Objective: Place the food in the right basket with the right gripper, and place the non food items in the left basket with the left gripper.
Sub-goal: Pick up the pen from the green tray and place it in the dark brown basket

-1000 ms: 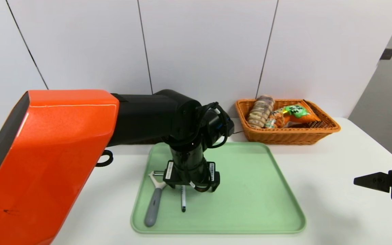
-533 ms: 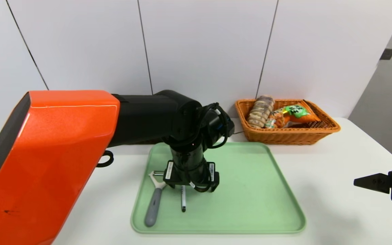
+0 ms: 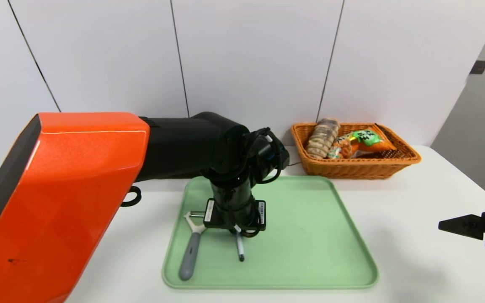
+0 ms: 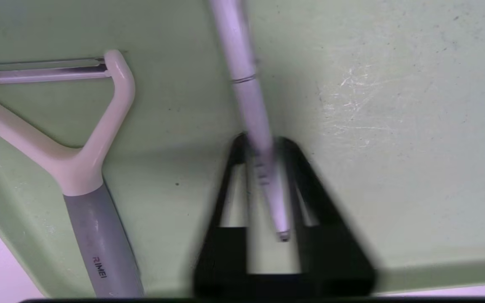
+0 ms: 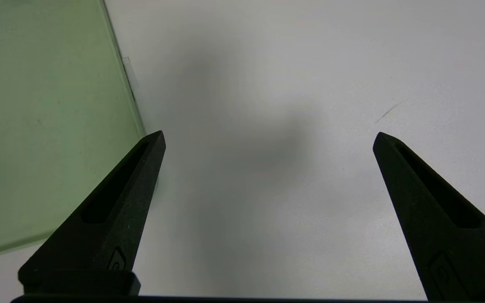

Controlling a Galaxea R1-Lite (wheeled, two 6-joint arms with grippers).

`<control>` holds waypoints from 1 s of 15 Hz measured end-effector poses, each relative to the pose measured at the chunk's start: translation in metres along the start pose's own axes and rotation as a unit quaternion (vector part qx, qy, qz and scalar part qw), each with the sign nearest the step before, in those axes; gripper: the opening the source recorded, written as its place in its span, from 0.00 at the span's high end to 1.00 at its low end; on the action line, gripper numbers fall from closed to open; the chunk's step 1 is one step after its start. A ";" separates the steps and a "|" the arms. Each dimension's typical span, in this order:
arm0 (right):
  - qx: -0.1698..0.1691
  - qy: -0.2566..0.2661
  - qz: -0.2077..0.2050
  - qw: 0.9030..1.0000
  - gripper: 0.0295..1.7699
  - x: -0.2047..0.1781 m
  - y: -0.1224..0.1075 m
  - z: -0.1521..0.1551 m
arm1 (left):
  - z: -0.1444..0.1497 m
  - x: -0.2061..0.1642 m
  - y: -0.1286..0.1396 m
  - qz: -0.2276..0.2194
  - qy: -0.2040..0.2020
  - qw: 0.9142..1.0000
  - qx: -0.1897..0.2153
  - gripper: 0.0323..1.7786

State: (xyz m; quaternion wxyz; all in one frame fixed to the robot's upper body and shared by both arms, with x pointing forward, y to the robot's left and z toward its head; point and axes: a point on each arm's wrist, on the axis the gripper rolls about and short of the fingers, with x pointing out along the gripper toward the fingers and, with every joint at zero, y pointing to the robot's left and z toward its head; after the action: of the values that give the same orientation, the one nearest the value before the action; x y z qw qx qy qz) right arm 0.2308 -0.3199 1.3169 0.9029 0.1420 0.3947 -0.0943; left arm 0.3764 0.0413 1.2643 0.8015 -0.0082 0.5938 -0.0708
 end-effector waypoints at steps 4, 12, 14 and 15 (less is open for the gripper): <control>0.000 0.000 0.000 1.000 0.03 -0.001 -0.001 -0.001 | 0.000 -0.002 0.000 -0.001 -0.001 1.000 -0.001 0.99; -0.001 0.008 -0.004 1.000 0.03 0.002 -0.002 -0.006 | -0.012 -0.081 -0.001 -0.083 -0.083 0.993 0.020 0.99; 0.000 0.010 -0.006 1.000 0.03 0.003 -0.003 -0.007 | -0.014 -0.116 0.003 -0.127 -0.139 0.982 0.031 0.99; 0.000 0.011 -0.007 1.000 0.03 0.003 -0.004 -0.007 | -0.011 -0.132 0.008 -0.144 -0.171 0.974 0.032 0.99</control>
State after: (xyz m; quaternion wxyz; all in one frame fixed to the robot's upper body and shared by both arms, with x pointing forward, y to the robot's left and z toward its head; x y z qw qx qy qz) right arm 0.2271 -0.3212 1.3097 0.8979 0.1404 0.4052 -0.0991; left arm 0.3288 0.0661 1.3855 0.8724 -0.0799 0.4379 -0.2020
